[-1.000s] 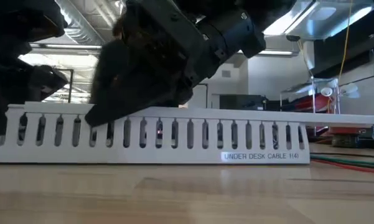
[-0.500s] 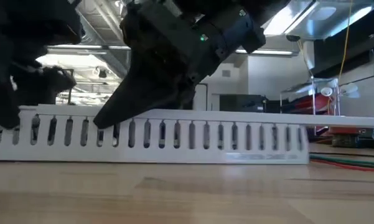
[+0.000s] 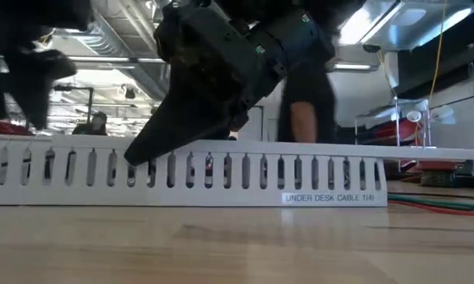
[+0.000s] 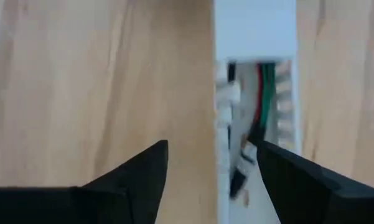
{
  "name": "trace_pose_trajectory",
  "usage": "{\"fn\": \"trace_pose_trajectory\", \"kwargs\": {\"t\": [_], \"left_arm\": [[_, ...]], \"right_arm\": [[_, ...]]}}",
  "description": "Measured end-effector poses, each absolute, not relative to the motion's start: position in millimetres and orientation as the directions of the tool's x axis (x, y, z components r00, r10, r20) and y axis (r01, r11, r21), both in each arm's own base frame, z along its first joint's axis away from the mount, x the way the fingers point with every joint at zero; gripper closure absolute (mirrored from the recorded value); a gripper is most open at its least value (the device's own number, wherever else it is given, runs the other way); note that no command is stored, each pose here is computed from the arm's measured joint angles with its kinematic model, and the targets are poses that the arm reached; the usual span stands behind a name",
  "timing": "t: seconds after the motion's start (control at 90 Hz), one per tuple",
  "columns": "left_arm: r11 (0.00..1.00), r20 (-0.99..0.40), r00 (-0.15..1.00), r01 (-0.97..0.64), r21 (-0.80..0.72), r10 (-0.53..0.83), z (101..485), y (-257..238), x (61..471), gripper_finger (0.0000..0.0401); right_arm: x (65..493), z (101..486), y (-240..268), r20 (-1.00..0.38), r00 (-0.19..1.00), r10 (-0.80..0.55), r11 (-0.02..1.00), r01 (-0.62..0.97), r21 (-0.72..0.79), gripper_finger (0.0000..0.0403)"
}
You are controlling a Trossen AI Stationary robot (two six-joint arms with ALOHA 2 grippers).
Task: Ziptie cables
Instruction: Close the white cable duct
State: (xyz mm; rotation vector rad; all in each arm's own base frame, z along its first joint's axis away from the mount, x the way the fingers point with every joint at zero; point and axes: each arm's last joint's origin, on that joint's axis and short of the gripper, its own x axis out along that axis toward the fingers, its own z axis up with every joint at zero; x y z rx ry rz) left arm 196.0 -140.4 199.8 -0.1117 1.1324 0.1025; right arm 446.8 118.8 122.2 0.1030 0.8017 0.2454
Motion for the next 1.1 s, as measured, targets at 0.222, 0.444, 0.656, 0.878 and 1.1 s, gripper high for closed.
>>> {"fn": "trace_pose_trajectory", "kwargs": {"t": [0.222, 0.444, 0.656, 0.878, 1.1], "left_arm": [[0.987, -0.866, 0.499, -0.147, -0.070, 0.013, 193.0, -157.2, 187.3, 0.0162], [0.986, -0.822, 0.567, -0.108, -0.128, -0.045, 174.1, -158.0, 186.4, 0.0162], [0.982, -0.819, 0.572, -0.125, -0.141, -0.044, 164.1, -153.4, 184.4, 0.0162], [0.982, -0.803, 0.593, -0.109, -0.156, -0.062, 161.5, -153.1, 185.5, 0.0162], [0.979, -0.806, 0.587, -0.115, -0.169, -0.071, 169.0, -155.7, 188.9, 0.0162]], "right_arm": [[446.8, 122.0, 118.7, -0.695, 0.672, 0.257, 0.966, -0.186, 0.178, 0.0173], [446.8, 121.6, 118.7, -0.694, 0.673, 0.258, 0.966, -0.195, 0.170, 0.0173], [446.9, 121.5, 118.7, -0.693, 0.673, 0.258, 0.966, -0.197, 0.168, 0.0173], [447.0, 121.3, 118.4, -0.694, 0.676, 0.249, 0.968, -0.195, 0.157, 0.0173], [447.0, 121.3, 118.4, -0.693, 0.678, 0.246, 0.969, -0.195, 0.154, 0.0173]]}}
